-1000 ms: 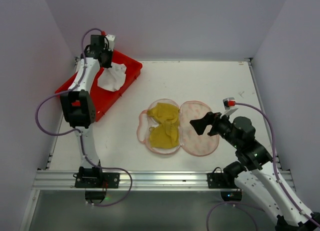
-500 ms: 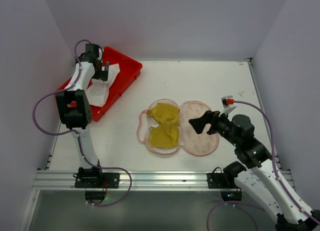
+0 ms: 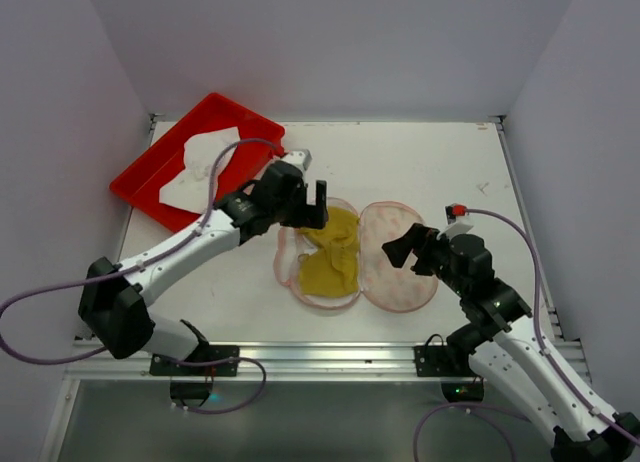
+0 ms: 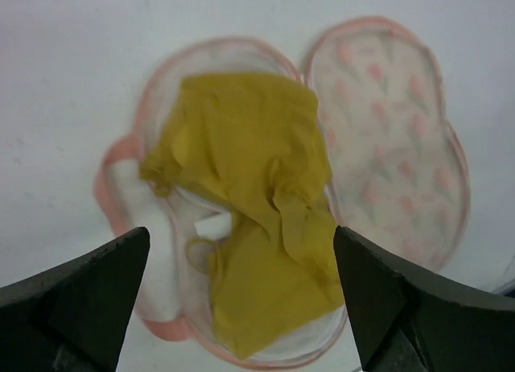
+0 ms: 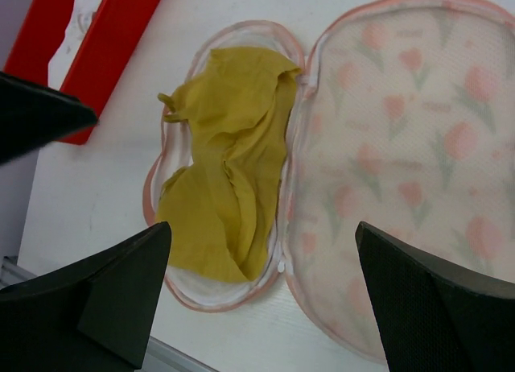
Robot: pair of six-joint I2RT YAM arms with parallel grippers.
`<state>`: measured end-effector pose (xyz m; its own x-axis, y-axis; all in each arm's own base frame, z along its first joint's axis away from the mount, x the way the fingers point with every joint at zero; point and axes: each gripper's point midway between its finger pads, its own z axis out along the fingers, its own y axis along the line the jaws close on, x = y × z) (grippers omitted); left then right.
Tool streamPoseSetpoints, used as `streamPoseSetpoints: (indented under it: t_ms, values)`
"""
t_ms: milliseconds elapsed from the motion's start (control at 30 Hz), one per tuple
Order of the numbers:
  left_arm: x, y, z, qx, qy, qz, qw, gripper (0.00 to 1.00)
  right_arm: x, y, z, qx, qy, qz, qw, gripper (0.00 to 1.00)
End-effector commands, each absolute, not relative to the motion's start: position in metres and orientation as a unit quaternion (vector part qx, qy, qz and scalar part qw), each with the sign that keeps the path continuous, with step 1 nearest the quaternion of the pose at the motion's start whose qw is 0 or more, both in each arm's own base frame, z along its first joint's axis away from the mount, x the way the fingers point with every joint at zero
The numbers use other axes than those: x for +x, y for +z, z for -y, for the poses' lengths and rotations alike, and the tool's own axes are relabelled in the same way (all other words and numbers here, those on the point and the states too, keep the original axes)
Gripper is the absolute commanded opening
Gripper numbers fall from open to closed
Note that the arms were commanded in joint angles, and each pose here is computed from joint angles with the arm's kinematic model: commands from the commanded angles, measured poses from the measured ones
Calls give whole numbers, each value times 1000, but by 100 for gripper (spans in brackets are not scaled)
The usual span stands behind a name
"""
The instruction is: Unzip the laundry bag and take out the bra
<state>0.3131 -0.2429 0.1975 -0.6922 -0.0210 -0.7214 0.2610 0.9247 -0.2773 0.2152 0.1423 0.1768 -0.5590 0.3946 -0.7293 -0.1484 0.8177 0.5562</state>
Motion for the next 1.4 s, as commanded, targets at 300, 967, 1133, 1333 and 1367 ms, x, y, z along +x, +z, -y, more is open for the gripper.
streamPoseSetpoints:
  t_ms: [300, 967, 1133, 1333, 1367]
  values:
    - [295, 100, 319, 47, -187, -934, 300, 87, 205, 160, -137, 102, 306, -826, 461, 99]
    - [279, 67, 331, 95, -161, -945, 269, 10, 201, 153, -136, 94, 309, -824, 465, 99]
    - [284, 103, 332, 118, -174, -930, 302, 0, 201, 159, -135, 93, 311, -819, 473, 99]
    - [303, 198, 320, 165, -166, -885, 404, 0, 201, 173, -130, 94, 312, -807, 492, 99]
    - [304, 210, 316, 170, -161, -879, 415, 0, 201, 176, -130, 95, 312, -805, 496, 99]
